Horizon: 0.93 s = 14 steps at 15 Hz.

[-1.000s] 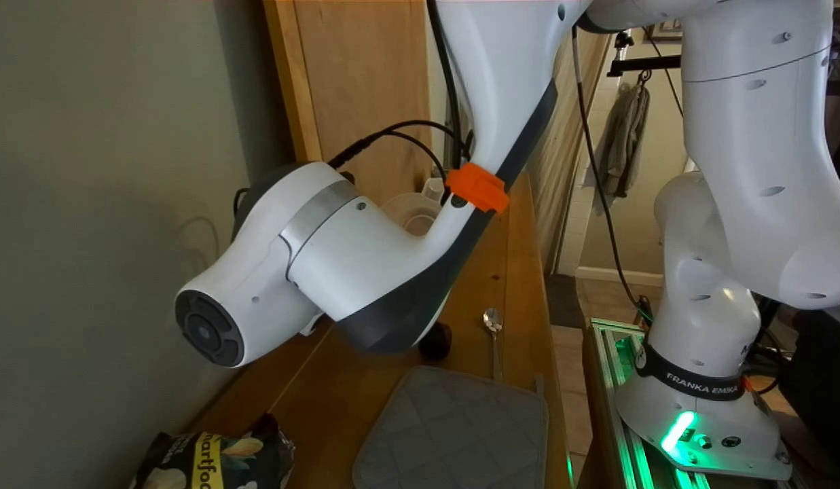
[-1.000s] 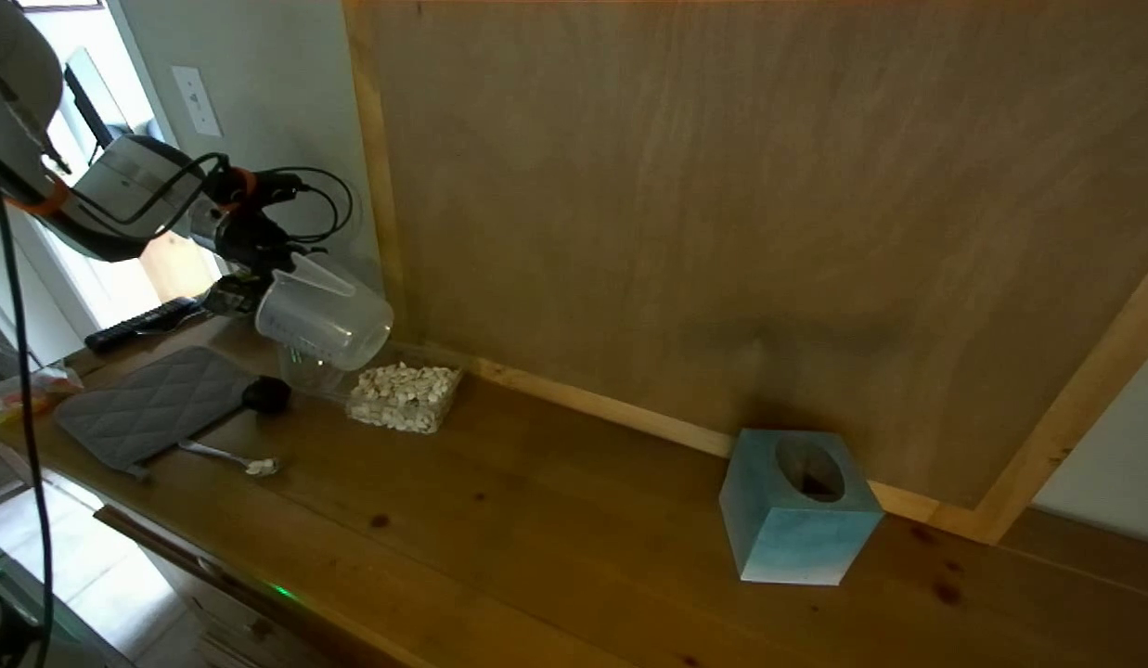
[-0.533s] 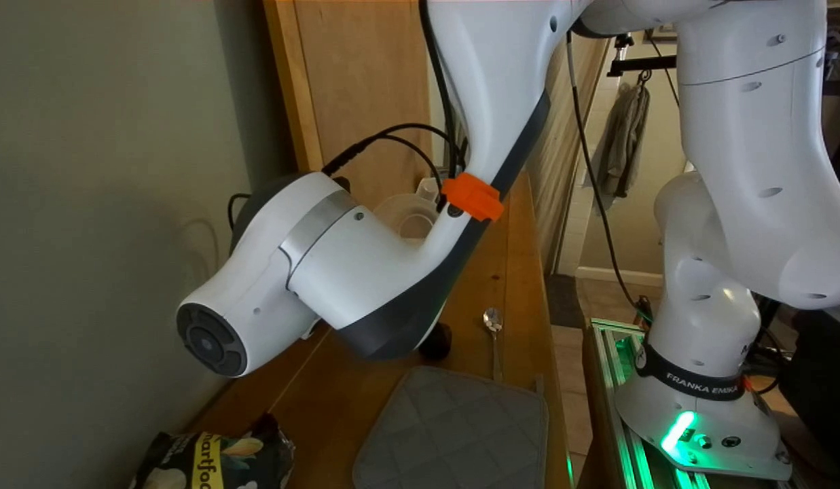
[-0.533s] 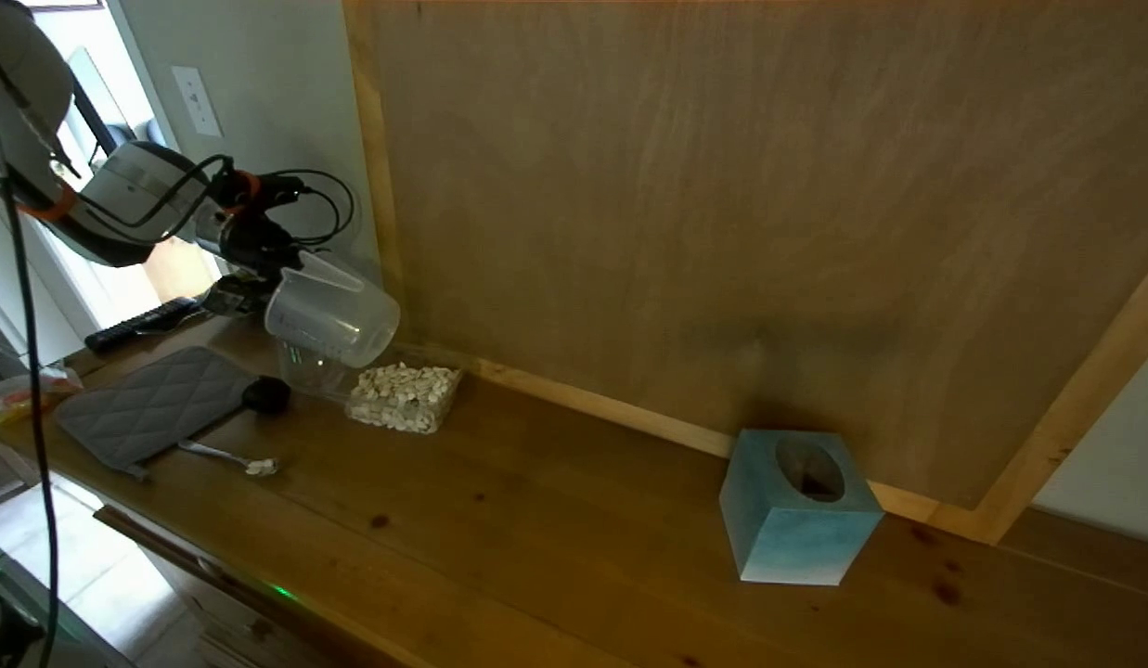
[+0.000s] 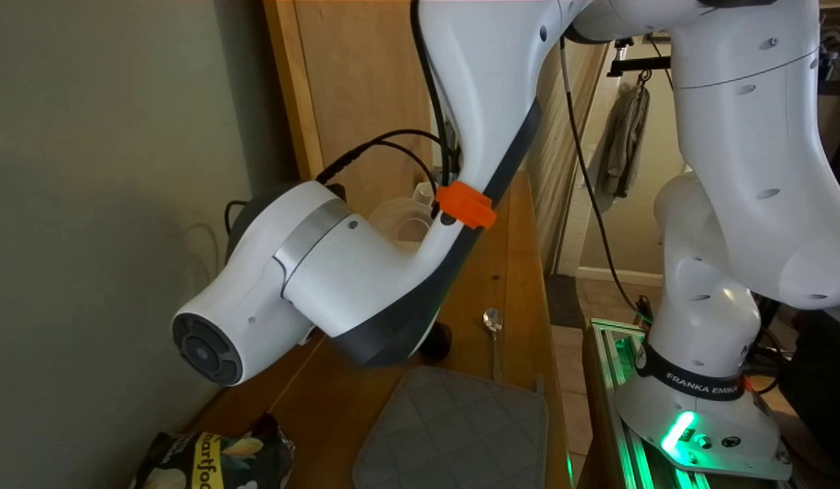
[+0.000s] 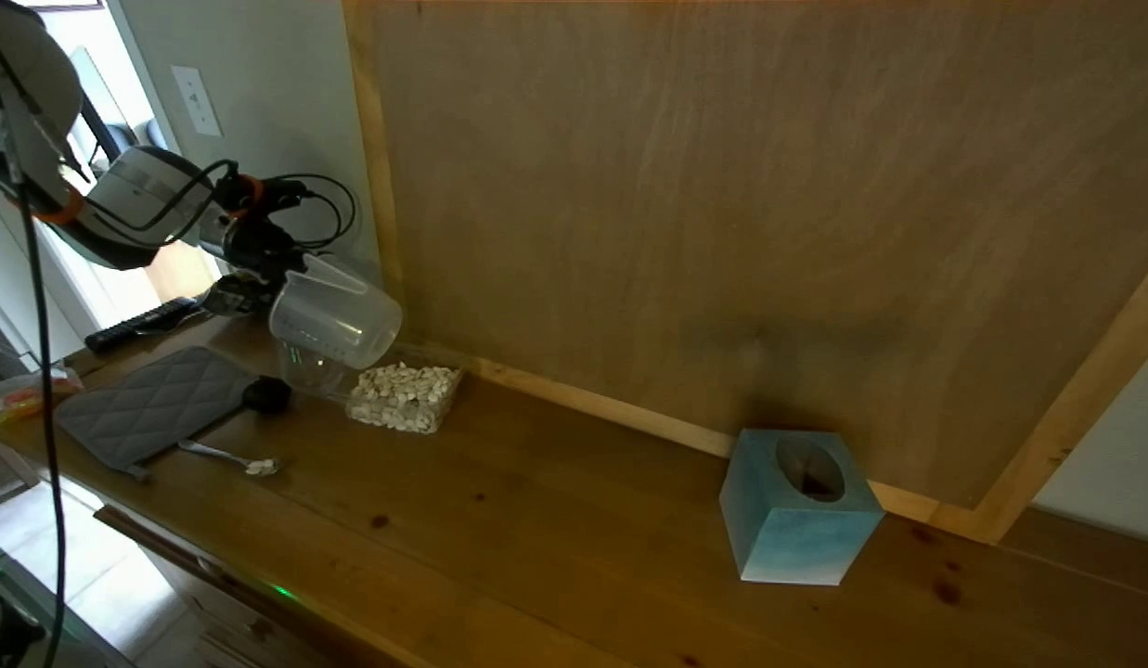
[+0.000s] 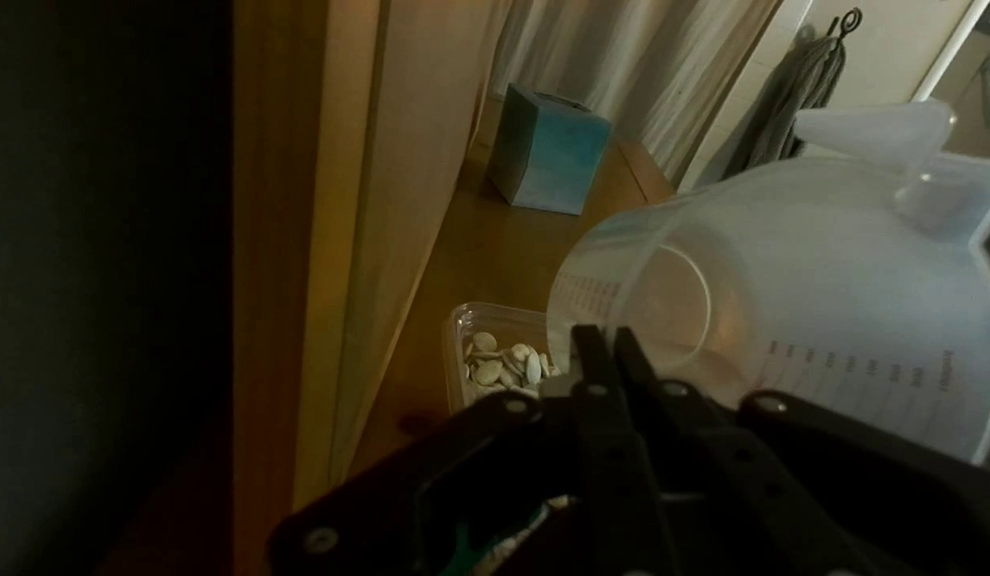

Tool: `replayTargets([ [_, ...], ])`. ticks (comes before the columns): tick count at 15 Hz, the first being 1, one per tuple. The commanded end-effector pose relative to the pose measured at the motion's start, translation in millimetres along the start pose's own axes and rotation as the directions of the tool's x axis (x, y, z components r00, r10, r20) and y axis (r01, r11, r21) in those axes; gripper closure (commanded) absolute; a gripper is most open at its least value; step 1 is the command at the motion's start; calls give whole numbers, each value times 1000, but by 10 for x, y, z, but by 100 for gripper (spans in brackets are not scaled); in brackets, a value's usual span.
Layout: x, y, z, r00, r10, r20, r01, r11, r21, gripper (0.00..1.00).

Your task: Pour the contents of the plastic jar into the glass jar

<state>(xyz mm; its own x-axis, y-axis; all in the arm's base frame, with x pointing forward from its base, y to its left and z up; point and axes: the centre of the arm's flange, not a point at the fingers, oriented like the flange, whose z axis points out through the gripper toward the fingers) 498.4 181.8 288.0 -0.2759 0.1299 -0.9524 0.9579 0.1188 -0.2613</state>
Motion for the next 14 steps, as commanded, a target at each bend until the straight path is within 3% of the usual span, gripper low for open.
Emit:
replayTargets([
  [1, -34, 97, -53, 998, -14, 54, 15, 1000, -14, 99],
  [14, 8, 61, -96, 995, -33, 98, 36, 999, -37, 99],
])
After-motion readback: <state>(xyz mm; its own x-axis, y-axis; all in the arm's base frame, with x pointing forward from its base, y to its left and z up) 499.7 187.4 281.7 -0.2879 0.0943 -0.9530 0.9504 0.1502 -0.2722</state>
